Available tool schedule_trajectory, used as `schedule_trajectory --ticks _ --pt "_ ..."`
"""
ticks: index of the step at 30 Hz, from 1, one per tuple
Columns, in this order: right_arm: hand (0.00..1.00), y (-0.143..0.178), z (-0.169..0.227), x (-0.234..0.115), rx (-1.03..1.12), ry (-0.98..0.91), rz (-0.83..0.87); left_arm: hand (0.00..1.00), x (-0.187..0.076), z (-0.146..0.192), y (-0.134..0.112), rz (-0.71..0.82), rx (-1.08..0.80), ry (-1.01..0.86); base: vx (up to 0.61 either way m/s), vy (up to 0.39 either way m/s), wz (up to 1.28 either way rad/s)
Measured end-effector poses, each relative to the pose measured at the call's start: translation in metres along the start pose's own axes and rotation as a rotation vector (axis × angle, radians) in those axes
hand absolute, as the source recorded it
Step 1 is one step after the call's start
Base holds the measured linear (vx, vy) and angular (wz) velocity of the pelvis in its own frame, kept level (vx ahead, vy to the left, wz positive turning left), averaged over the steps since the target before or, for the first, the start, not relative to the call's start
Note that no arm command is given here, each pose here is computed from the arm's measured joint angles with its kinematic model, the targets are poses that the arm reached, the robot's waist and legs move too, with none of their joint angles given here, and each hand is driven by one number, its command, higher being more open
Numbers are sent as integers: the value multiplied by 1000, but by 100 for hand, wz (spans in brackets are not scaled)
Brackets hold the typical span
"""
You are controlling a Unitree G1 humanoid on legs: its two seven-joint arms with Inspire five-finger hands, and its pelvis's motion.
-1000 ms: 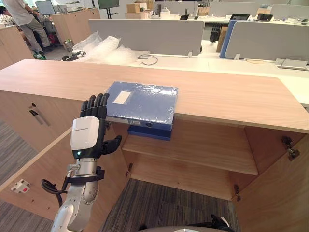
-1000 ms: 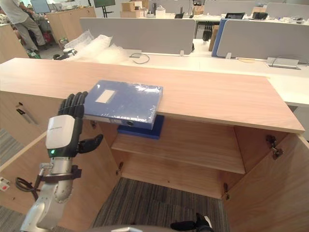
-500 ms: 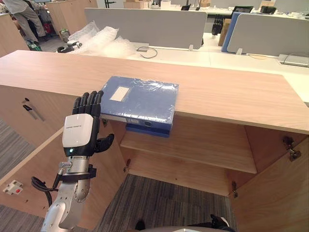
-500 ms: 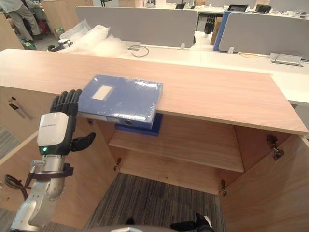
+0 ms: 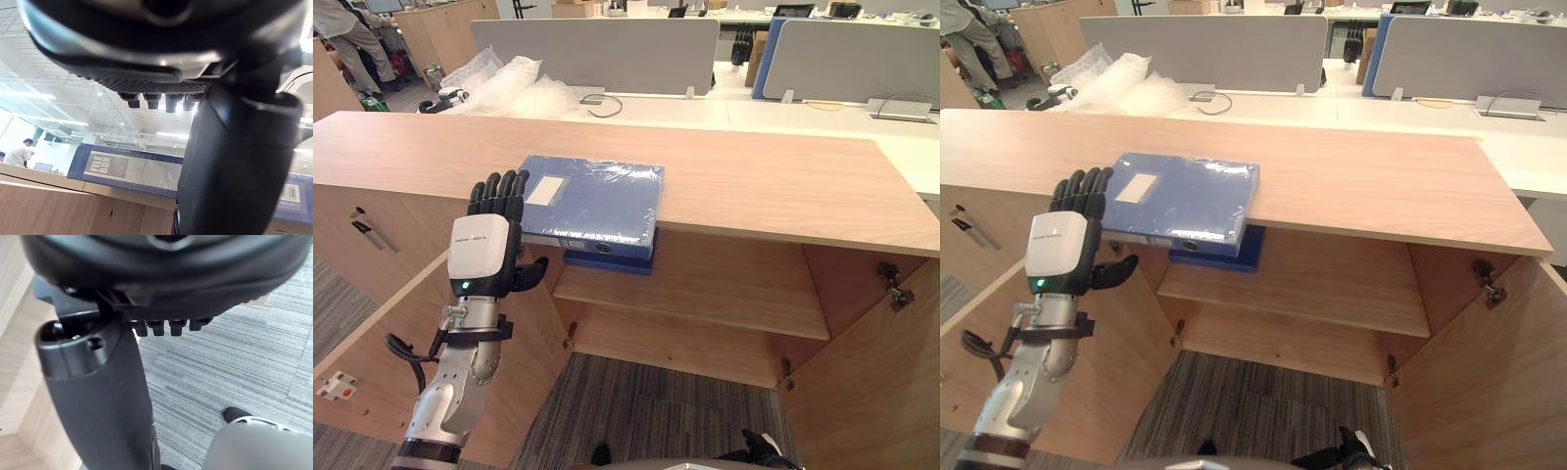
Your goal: Walk over to the cabinet, pick up the folder, carry it to the office cabinet, place the folder inside the office cabinet, then close the office cabinet door
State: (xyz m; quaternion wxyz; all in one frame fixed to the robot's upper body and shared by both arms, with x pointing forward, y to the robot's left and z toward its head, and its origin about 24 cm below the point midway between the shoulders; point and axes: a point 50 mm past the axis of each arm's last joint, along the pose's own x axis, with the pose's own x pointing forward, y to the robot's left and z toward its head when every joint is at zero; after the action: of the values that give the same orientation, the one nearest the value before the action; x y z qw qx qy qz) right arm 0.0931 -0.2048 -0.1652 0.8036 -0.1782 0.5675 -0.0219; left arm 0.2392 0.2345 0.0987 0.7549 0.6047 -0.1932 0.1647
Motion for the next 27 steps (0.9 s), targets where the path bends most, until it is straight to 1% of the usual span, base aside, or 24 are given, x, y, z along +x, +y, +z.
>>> schedule_trajectory --ticks 5,8,13,14,21,27 --pt "100 0 -1 0 -50 0 9 100 8 -2 -2 -15 42 -33 0 14 -10" --pt "100 1 -1 0 -79 -3 16 100 15 -4 -10 -37 50 -25 -4 8 -6" --pt "100 1 1 0 -82 -10 18 100 16 -11 -19 -89 71 3 -20 8 -12" --pt "100 1 1 0 -83 -11 19 0 17 -13 -20 -94 78 15 -46 2 -10" --pt "100 1 -1 0 -87 -8 19 0 26 -14 -24 -99 90 27 -56 11 -6" --pt "100 0 -1 0 -86 -6 19 0 50 -4 -9 22 83 -21 -36 20 -5"
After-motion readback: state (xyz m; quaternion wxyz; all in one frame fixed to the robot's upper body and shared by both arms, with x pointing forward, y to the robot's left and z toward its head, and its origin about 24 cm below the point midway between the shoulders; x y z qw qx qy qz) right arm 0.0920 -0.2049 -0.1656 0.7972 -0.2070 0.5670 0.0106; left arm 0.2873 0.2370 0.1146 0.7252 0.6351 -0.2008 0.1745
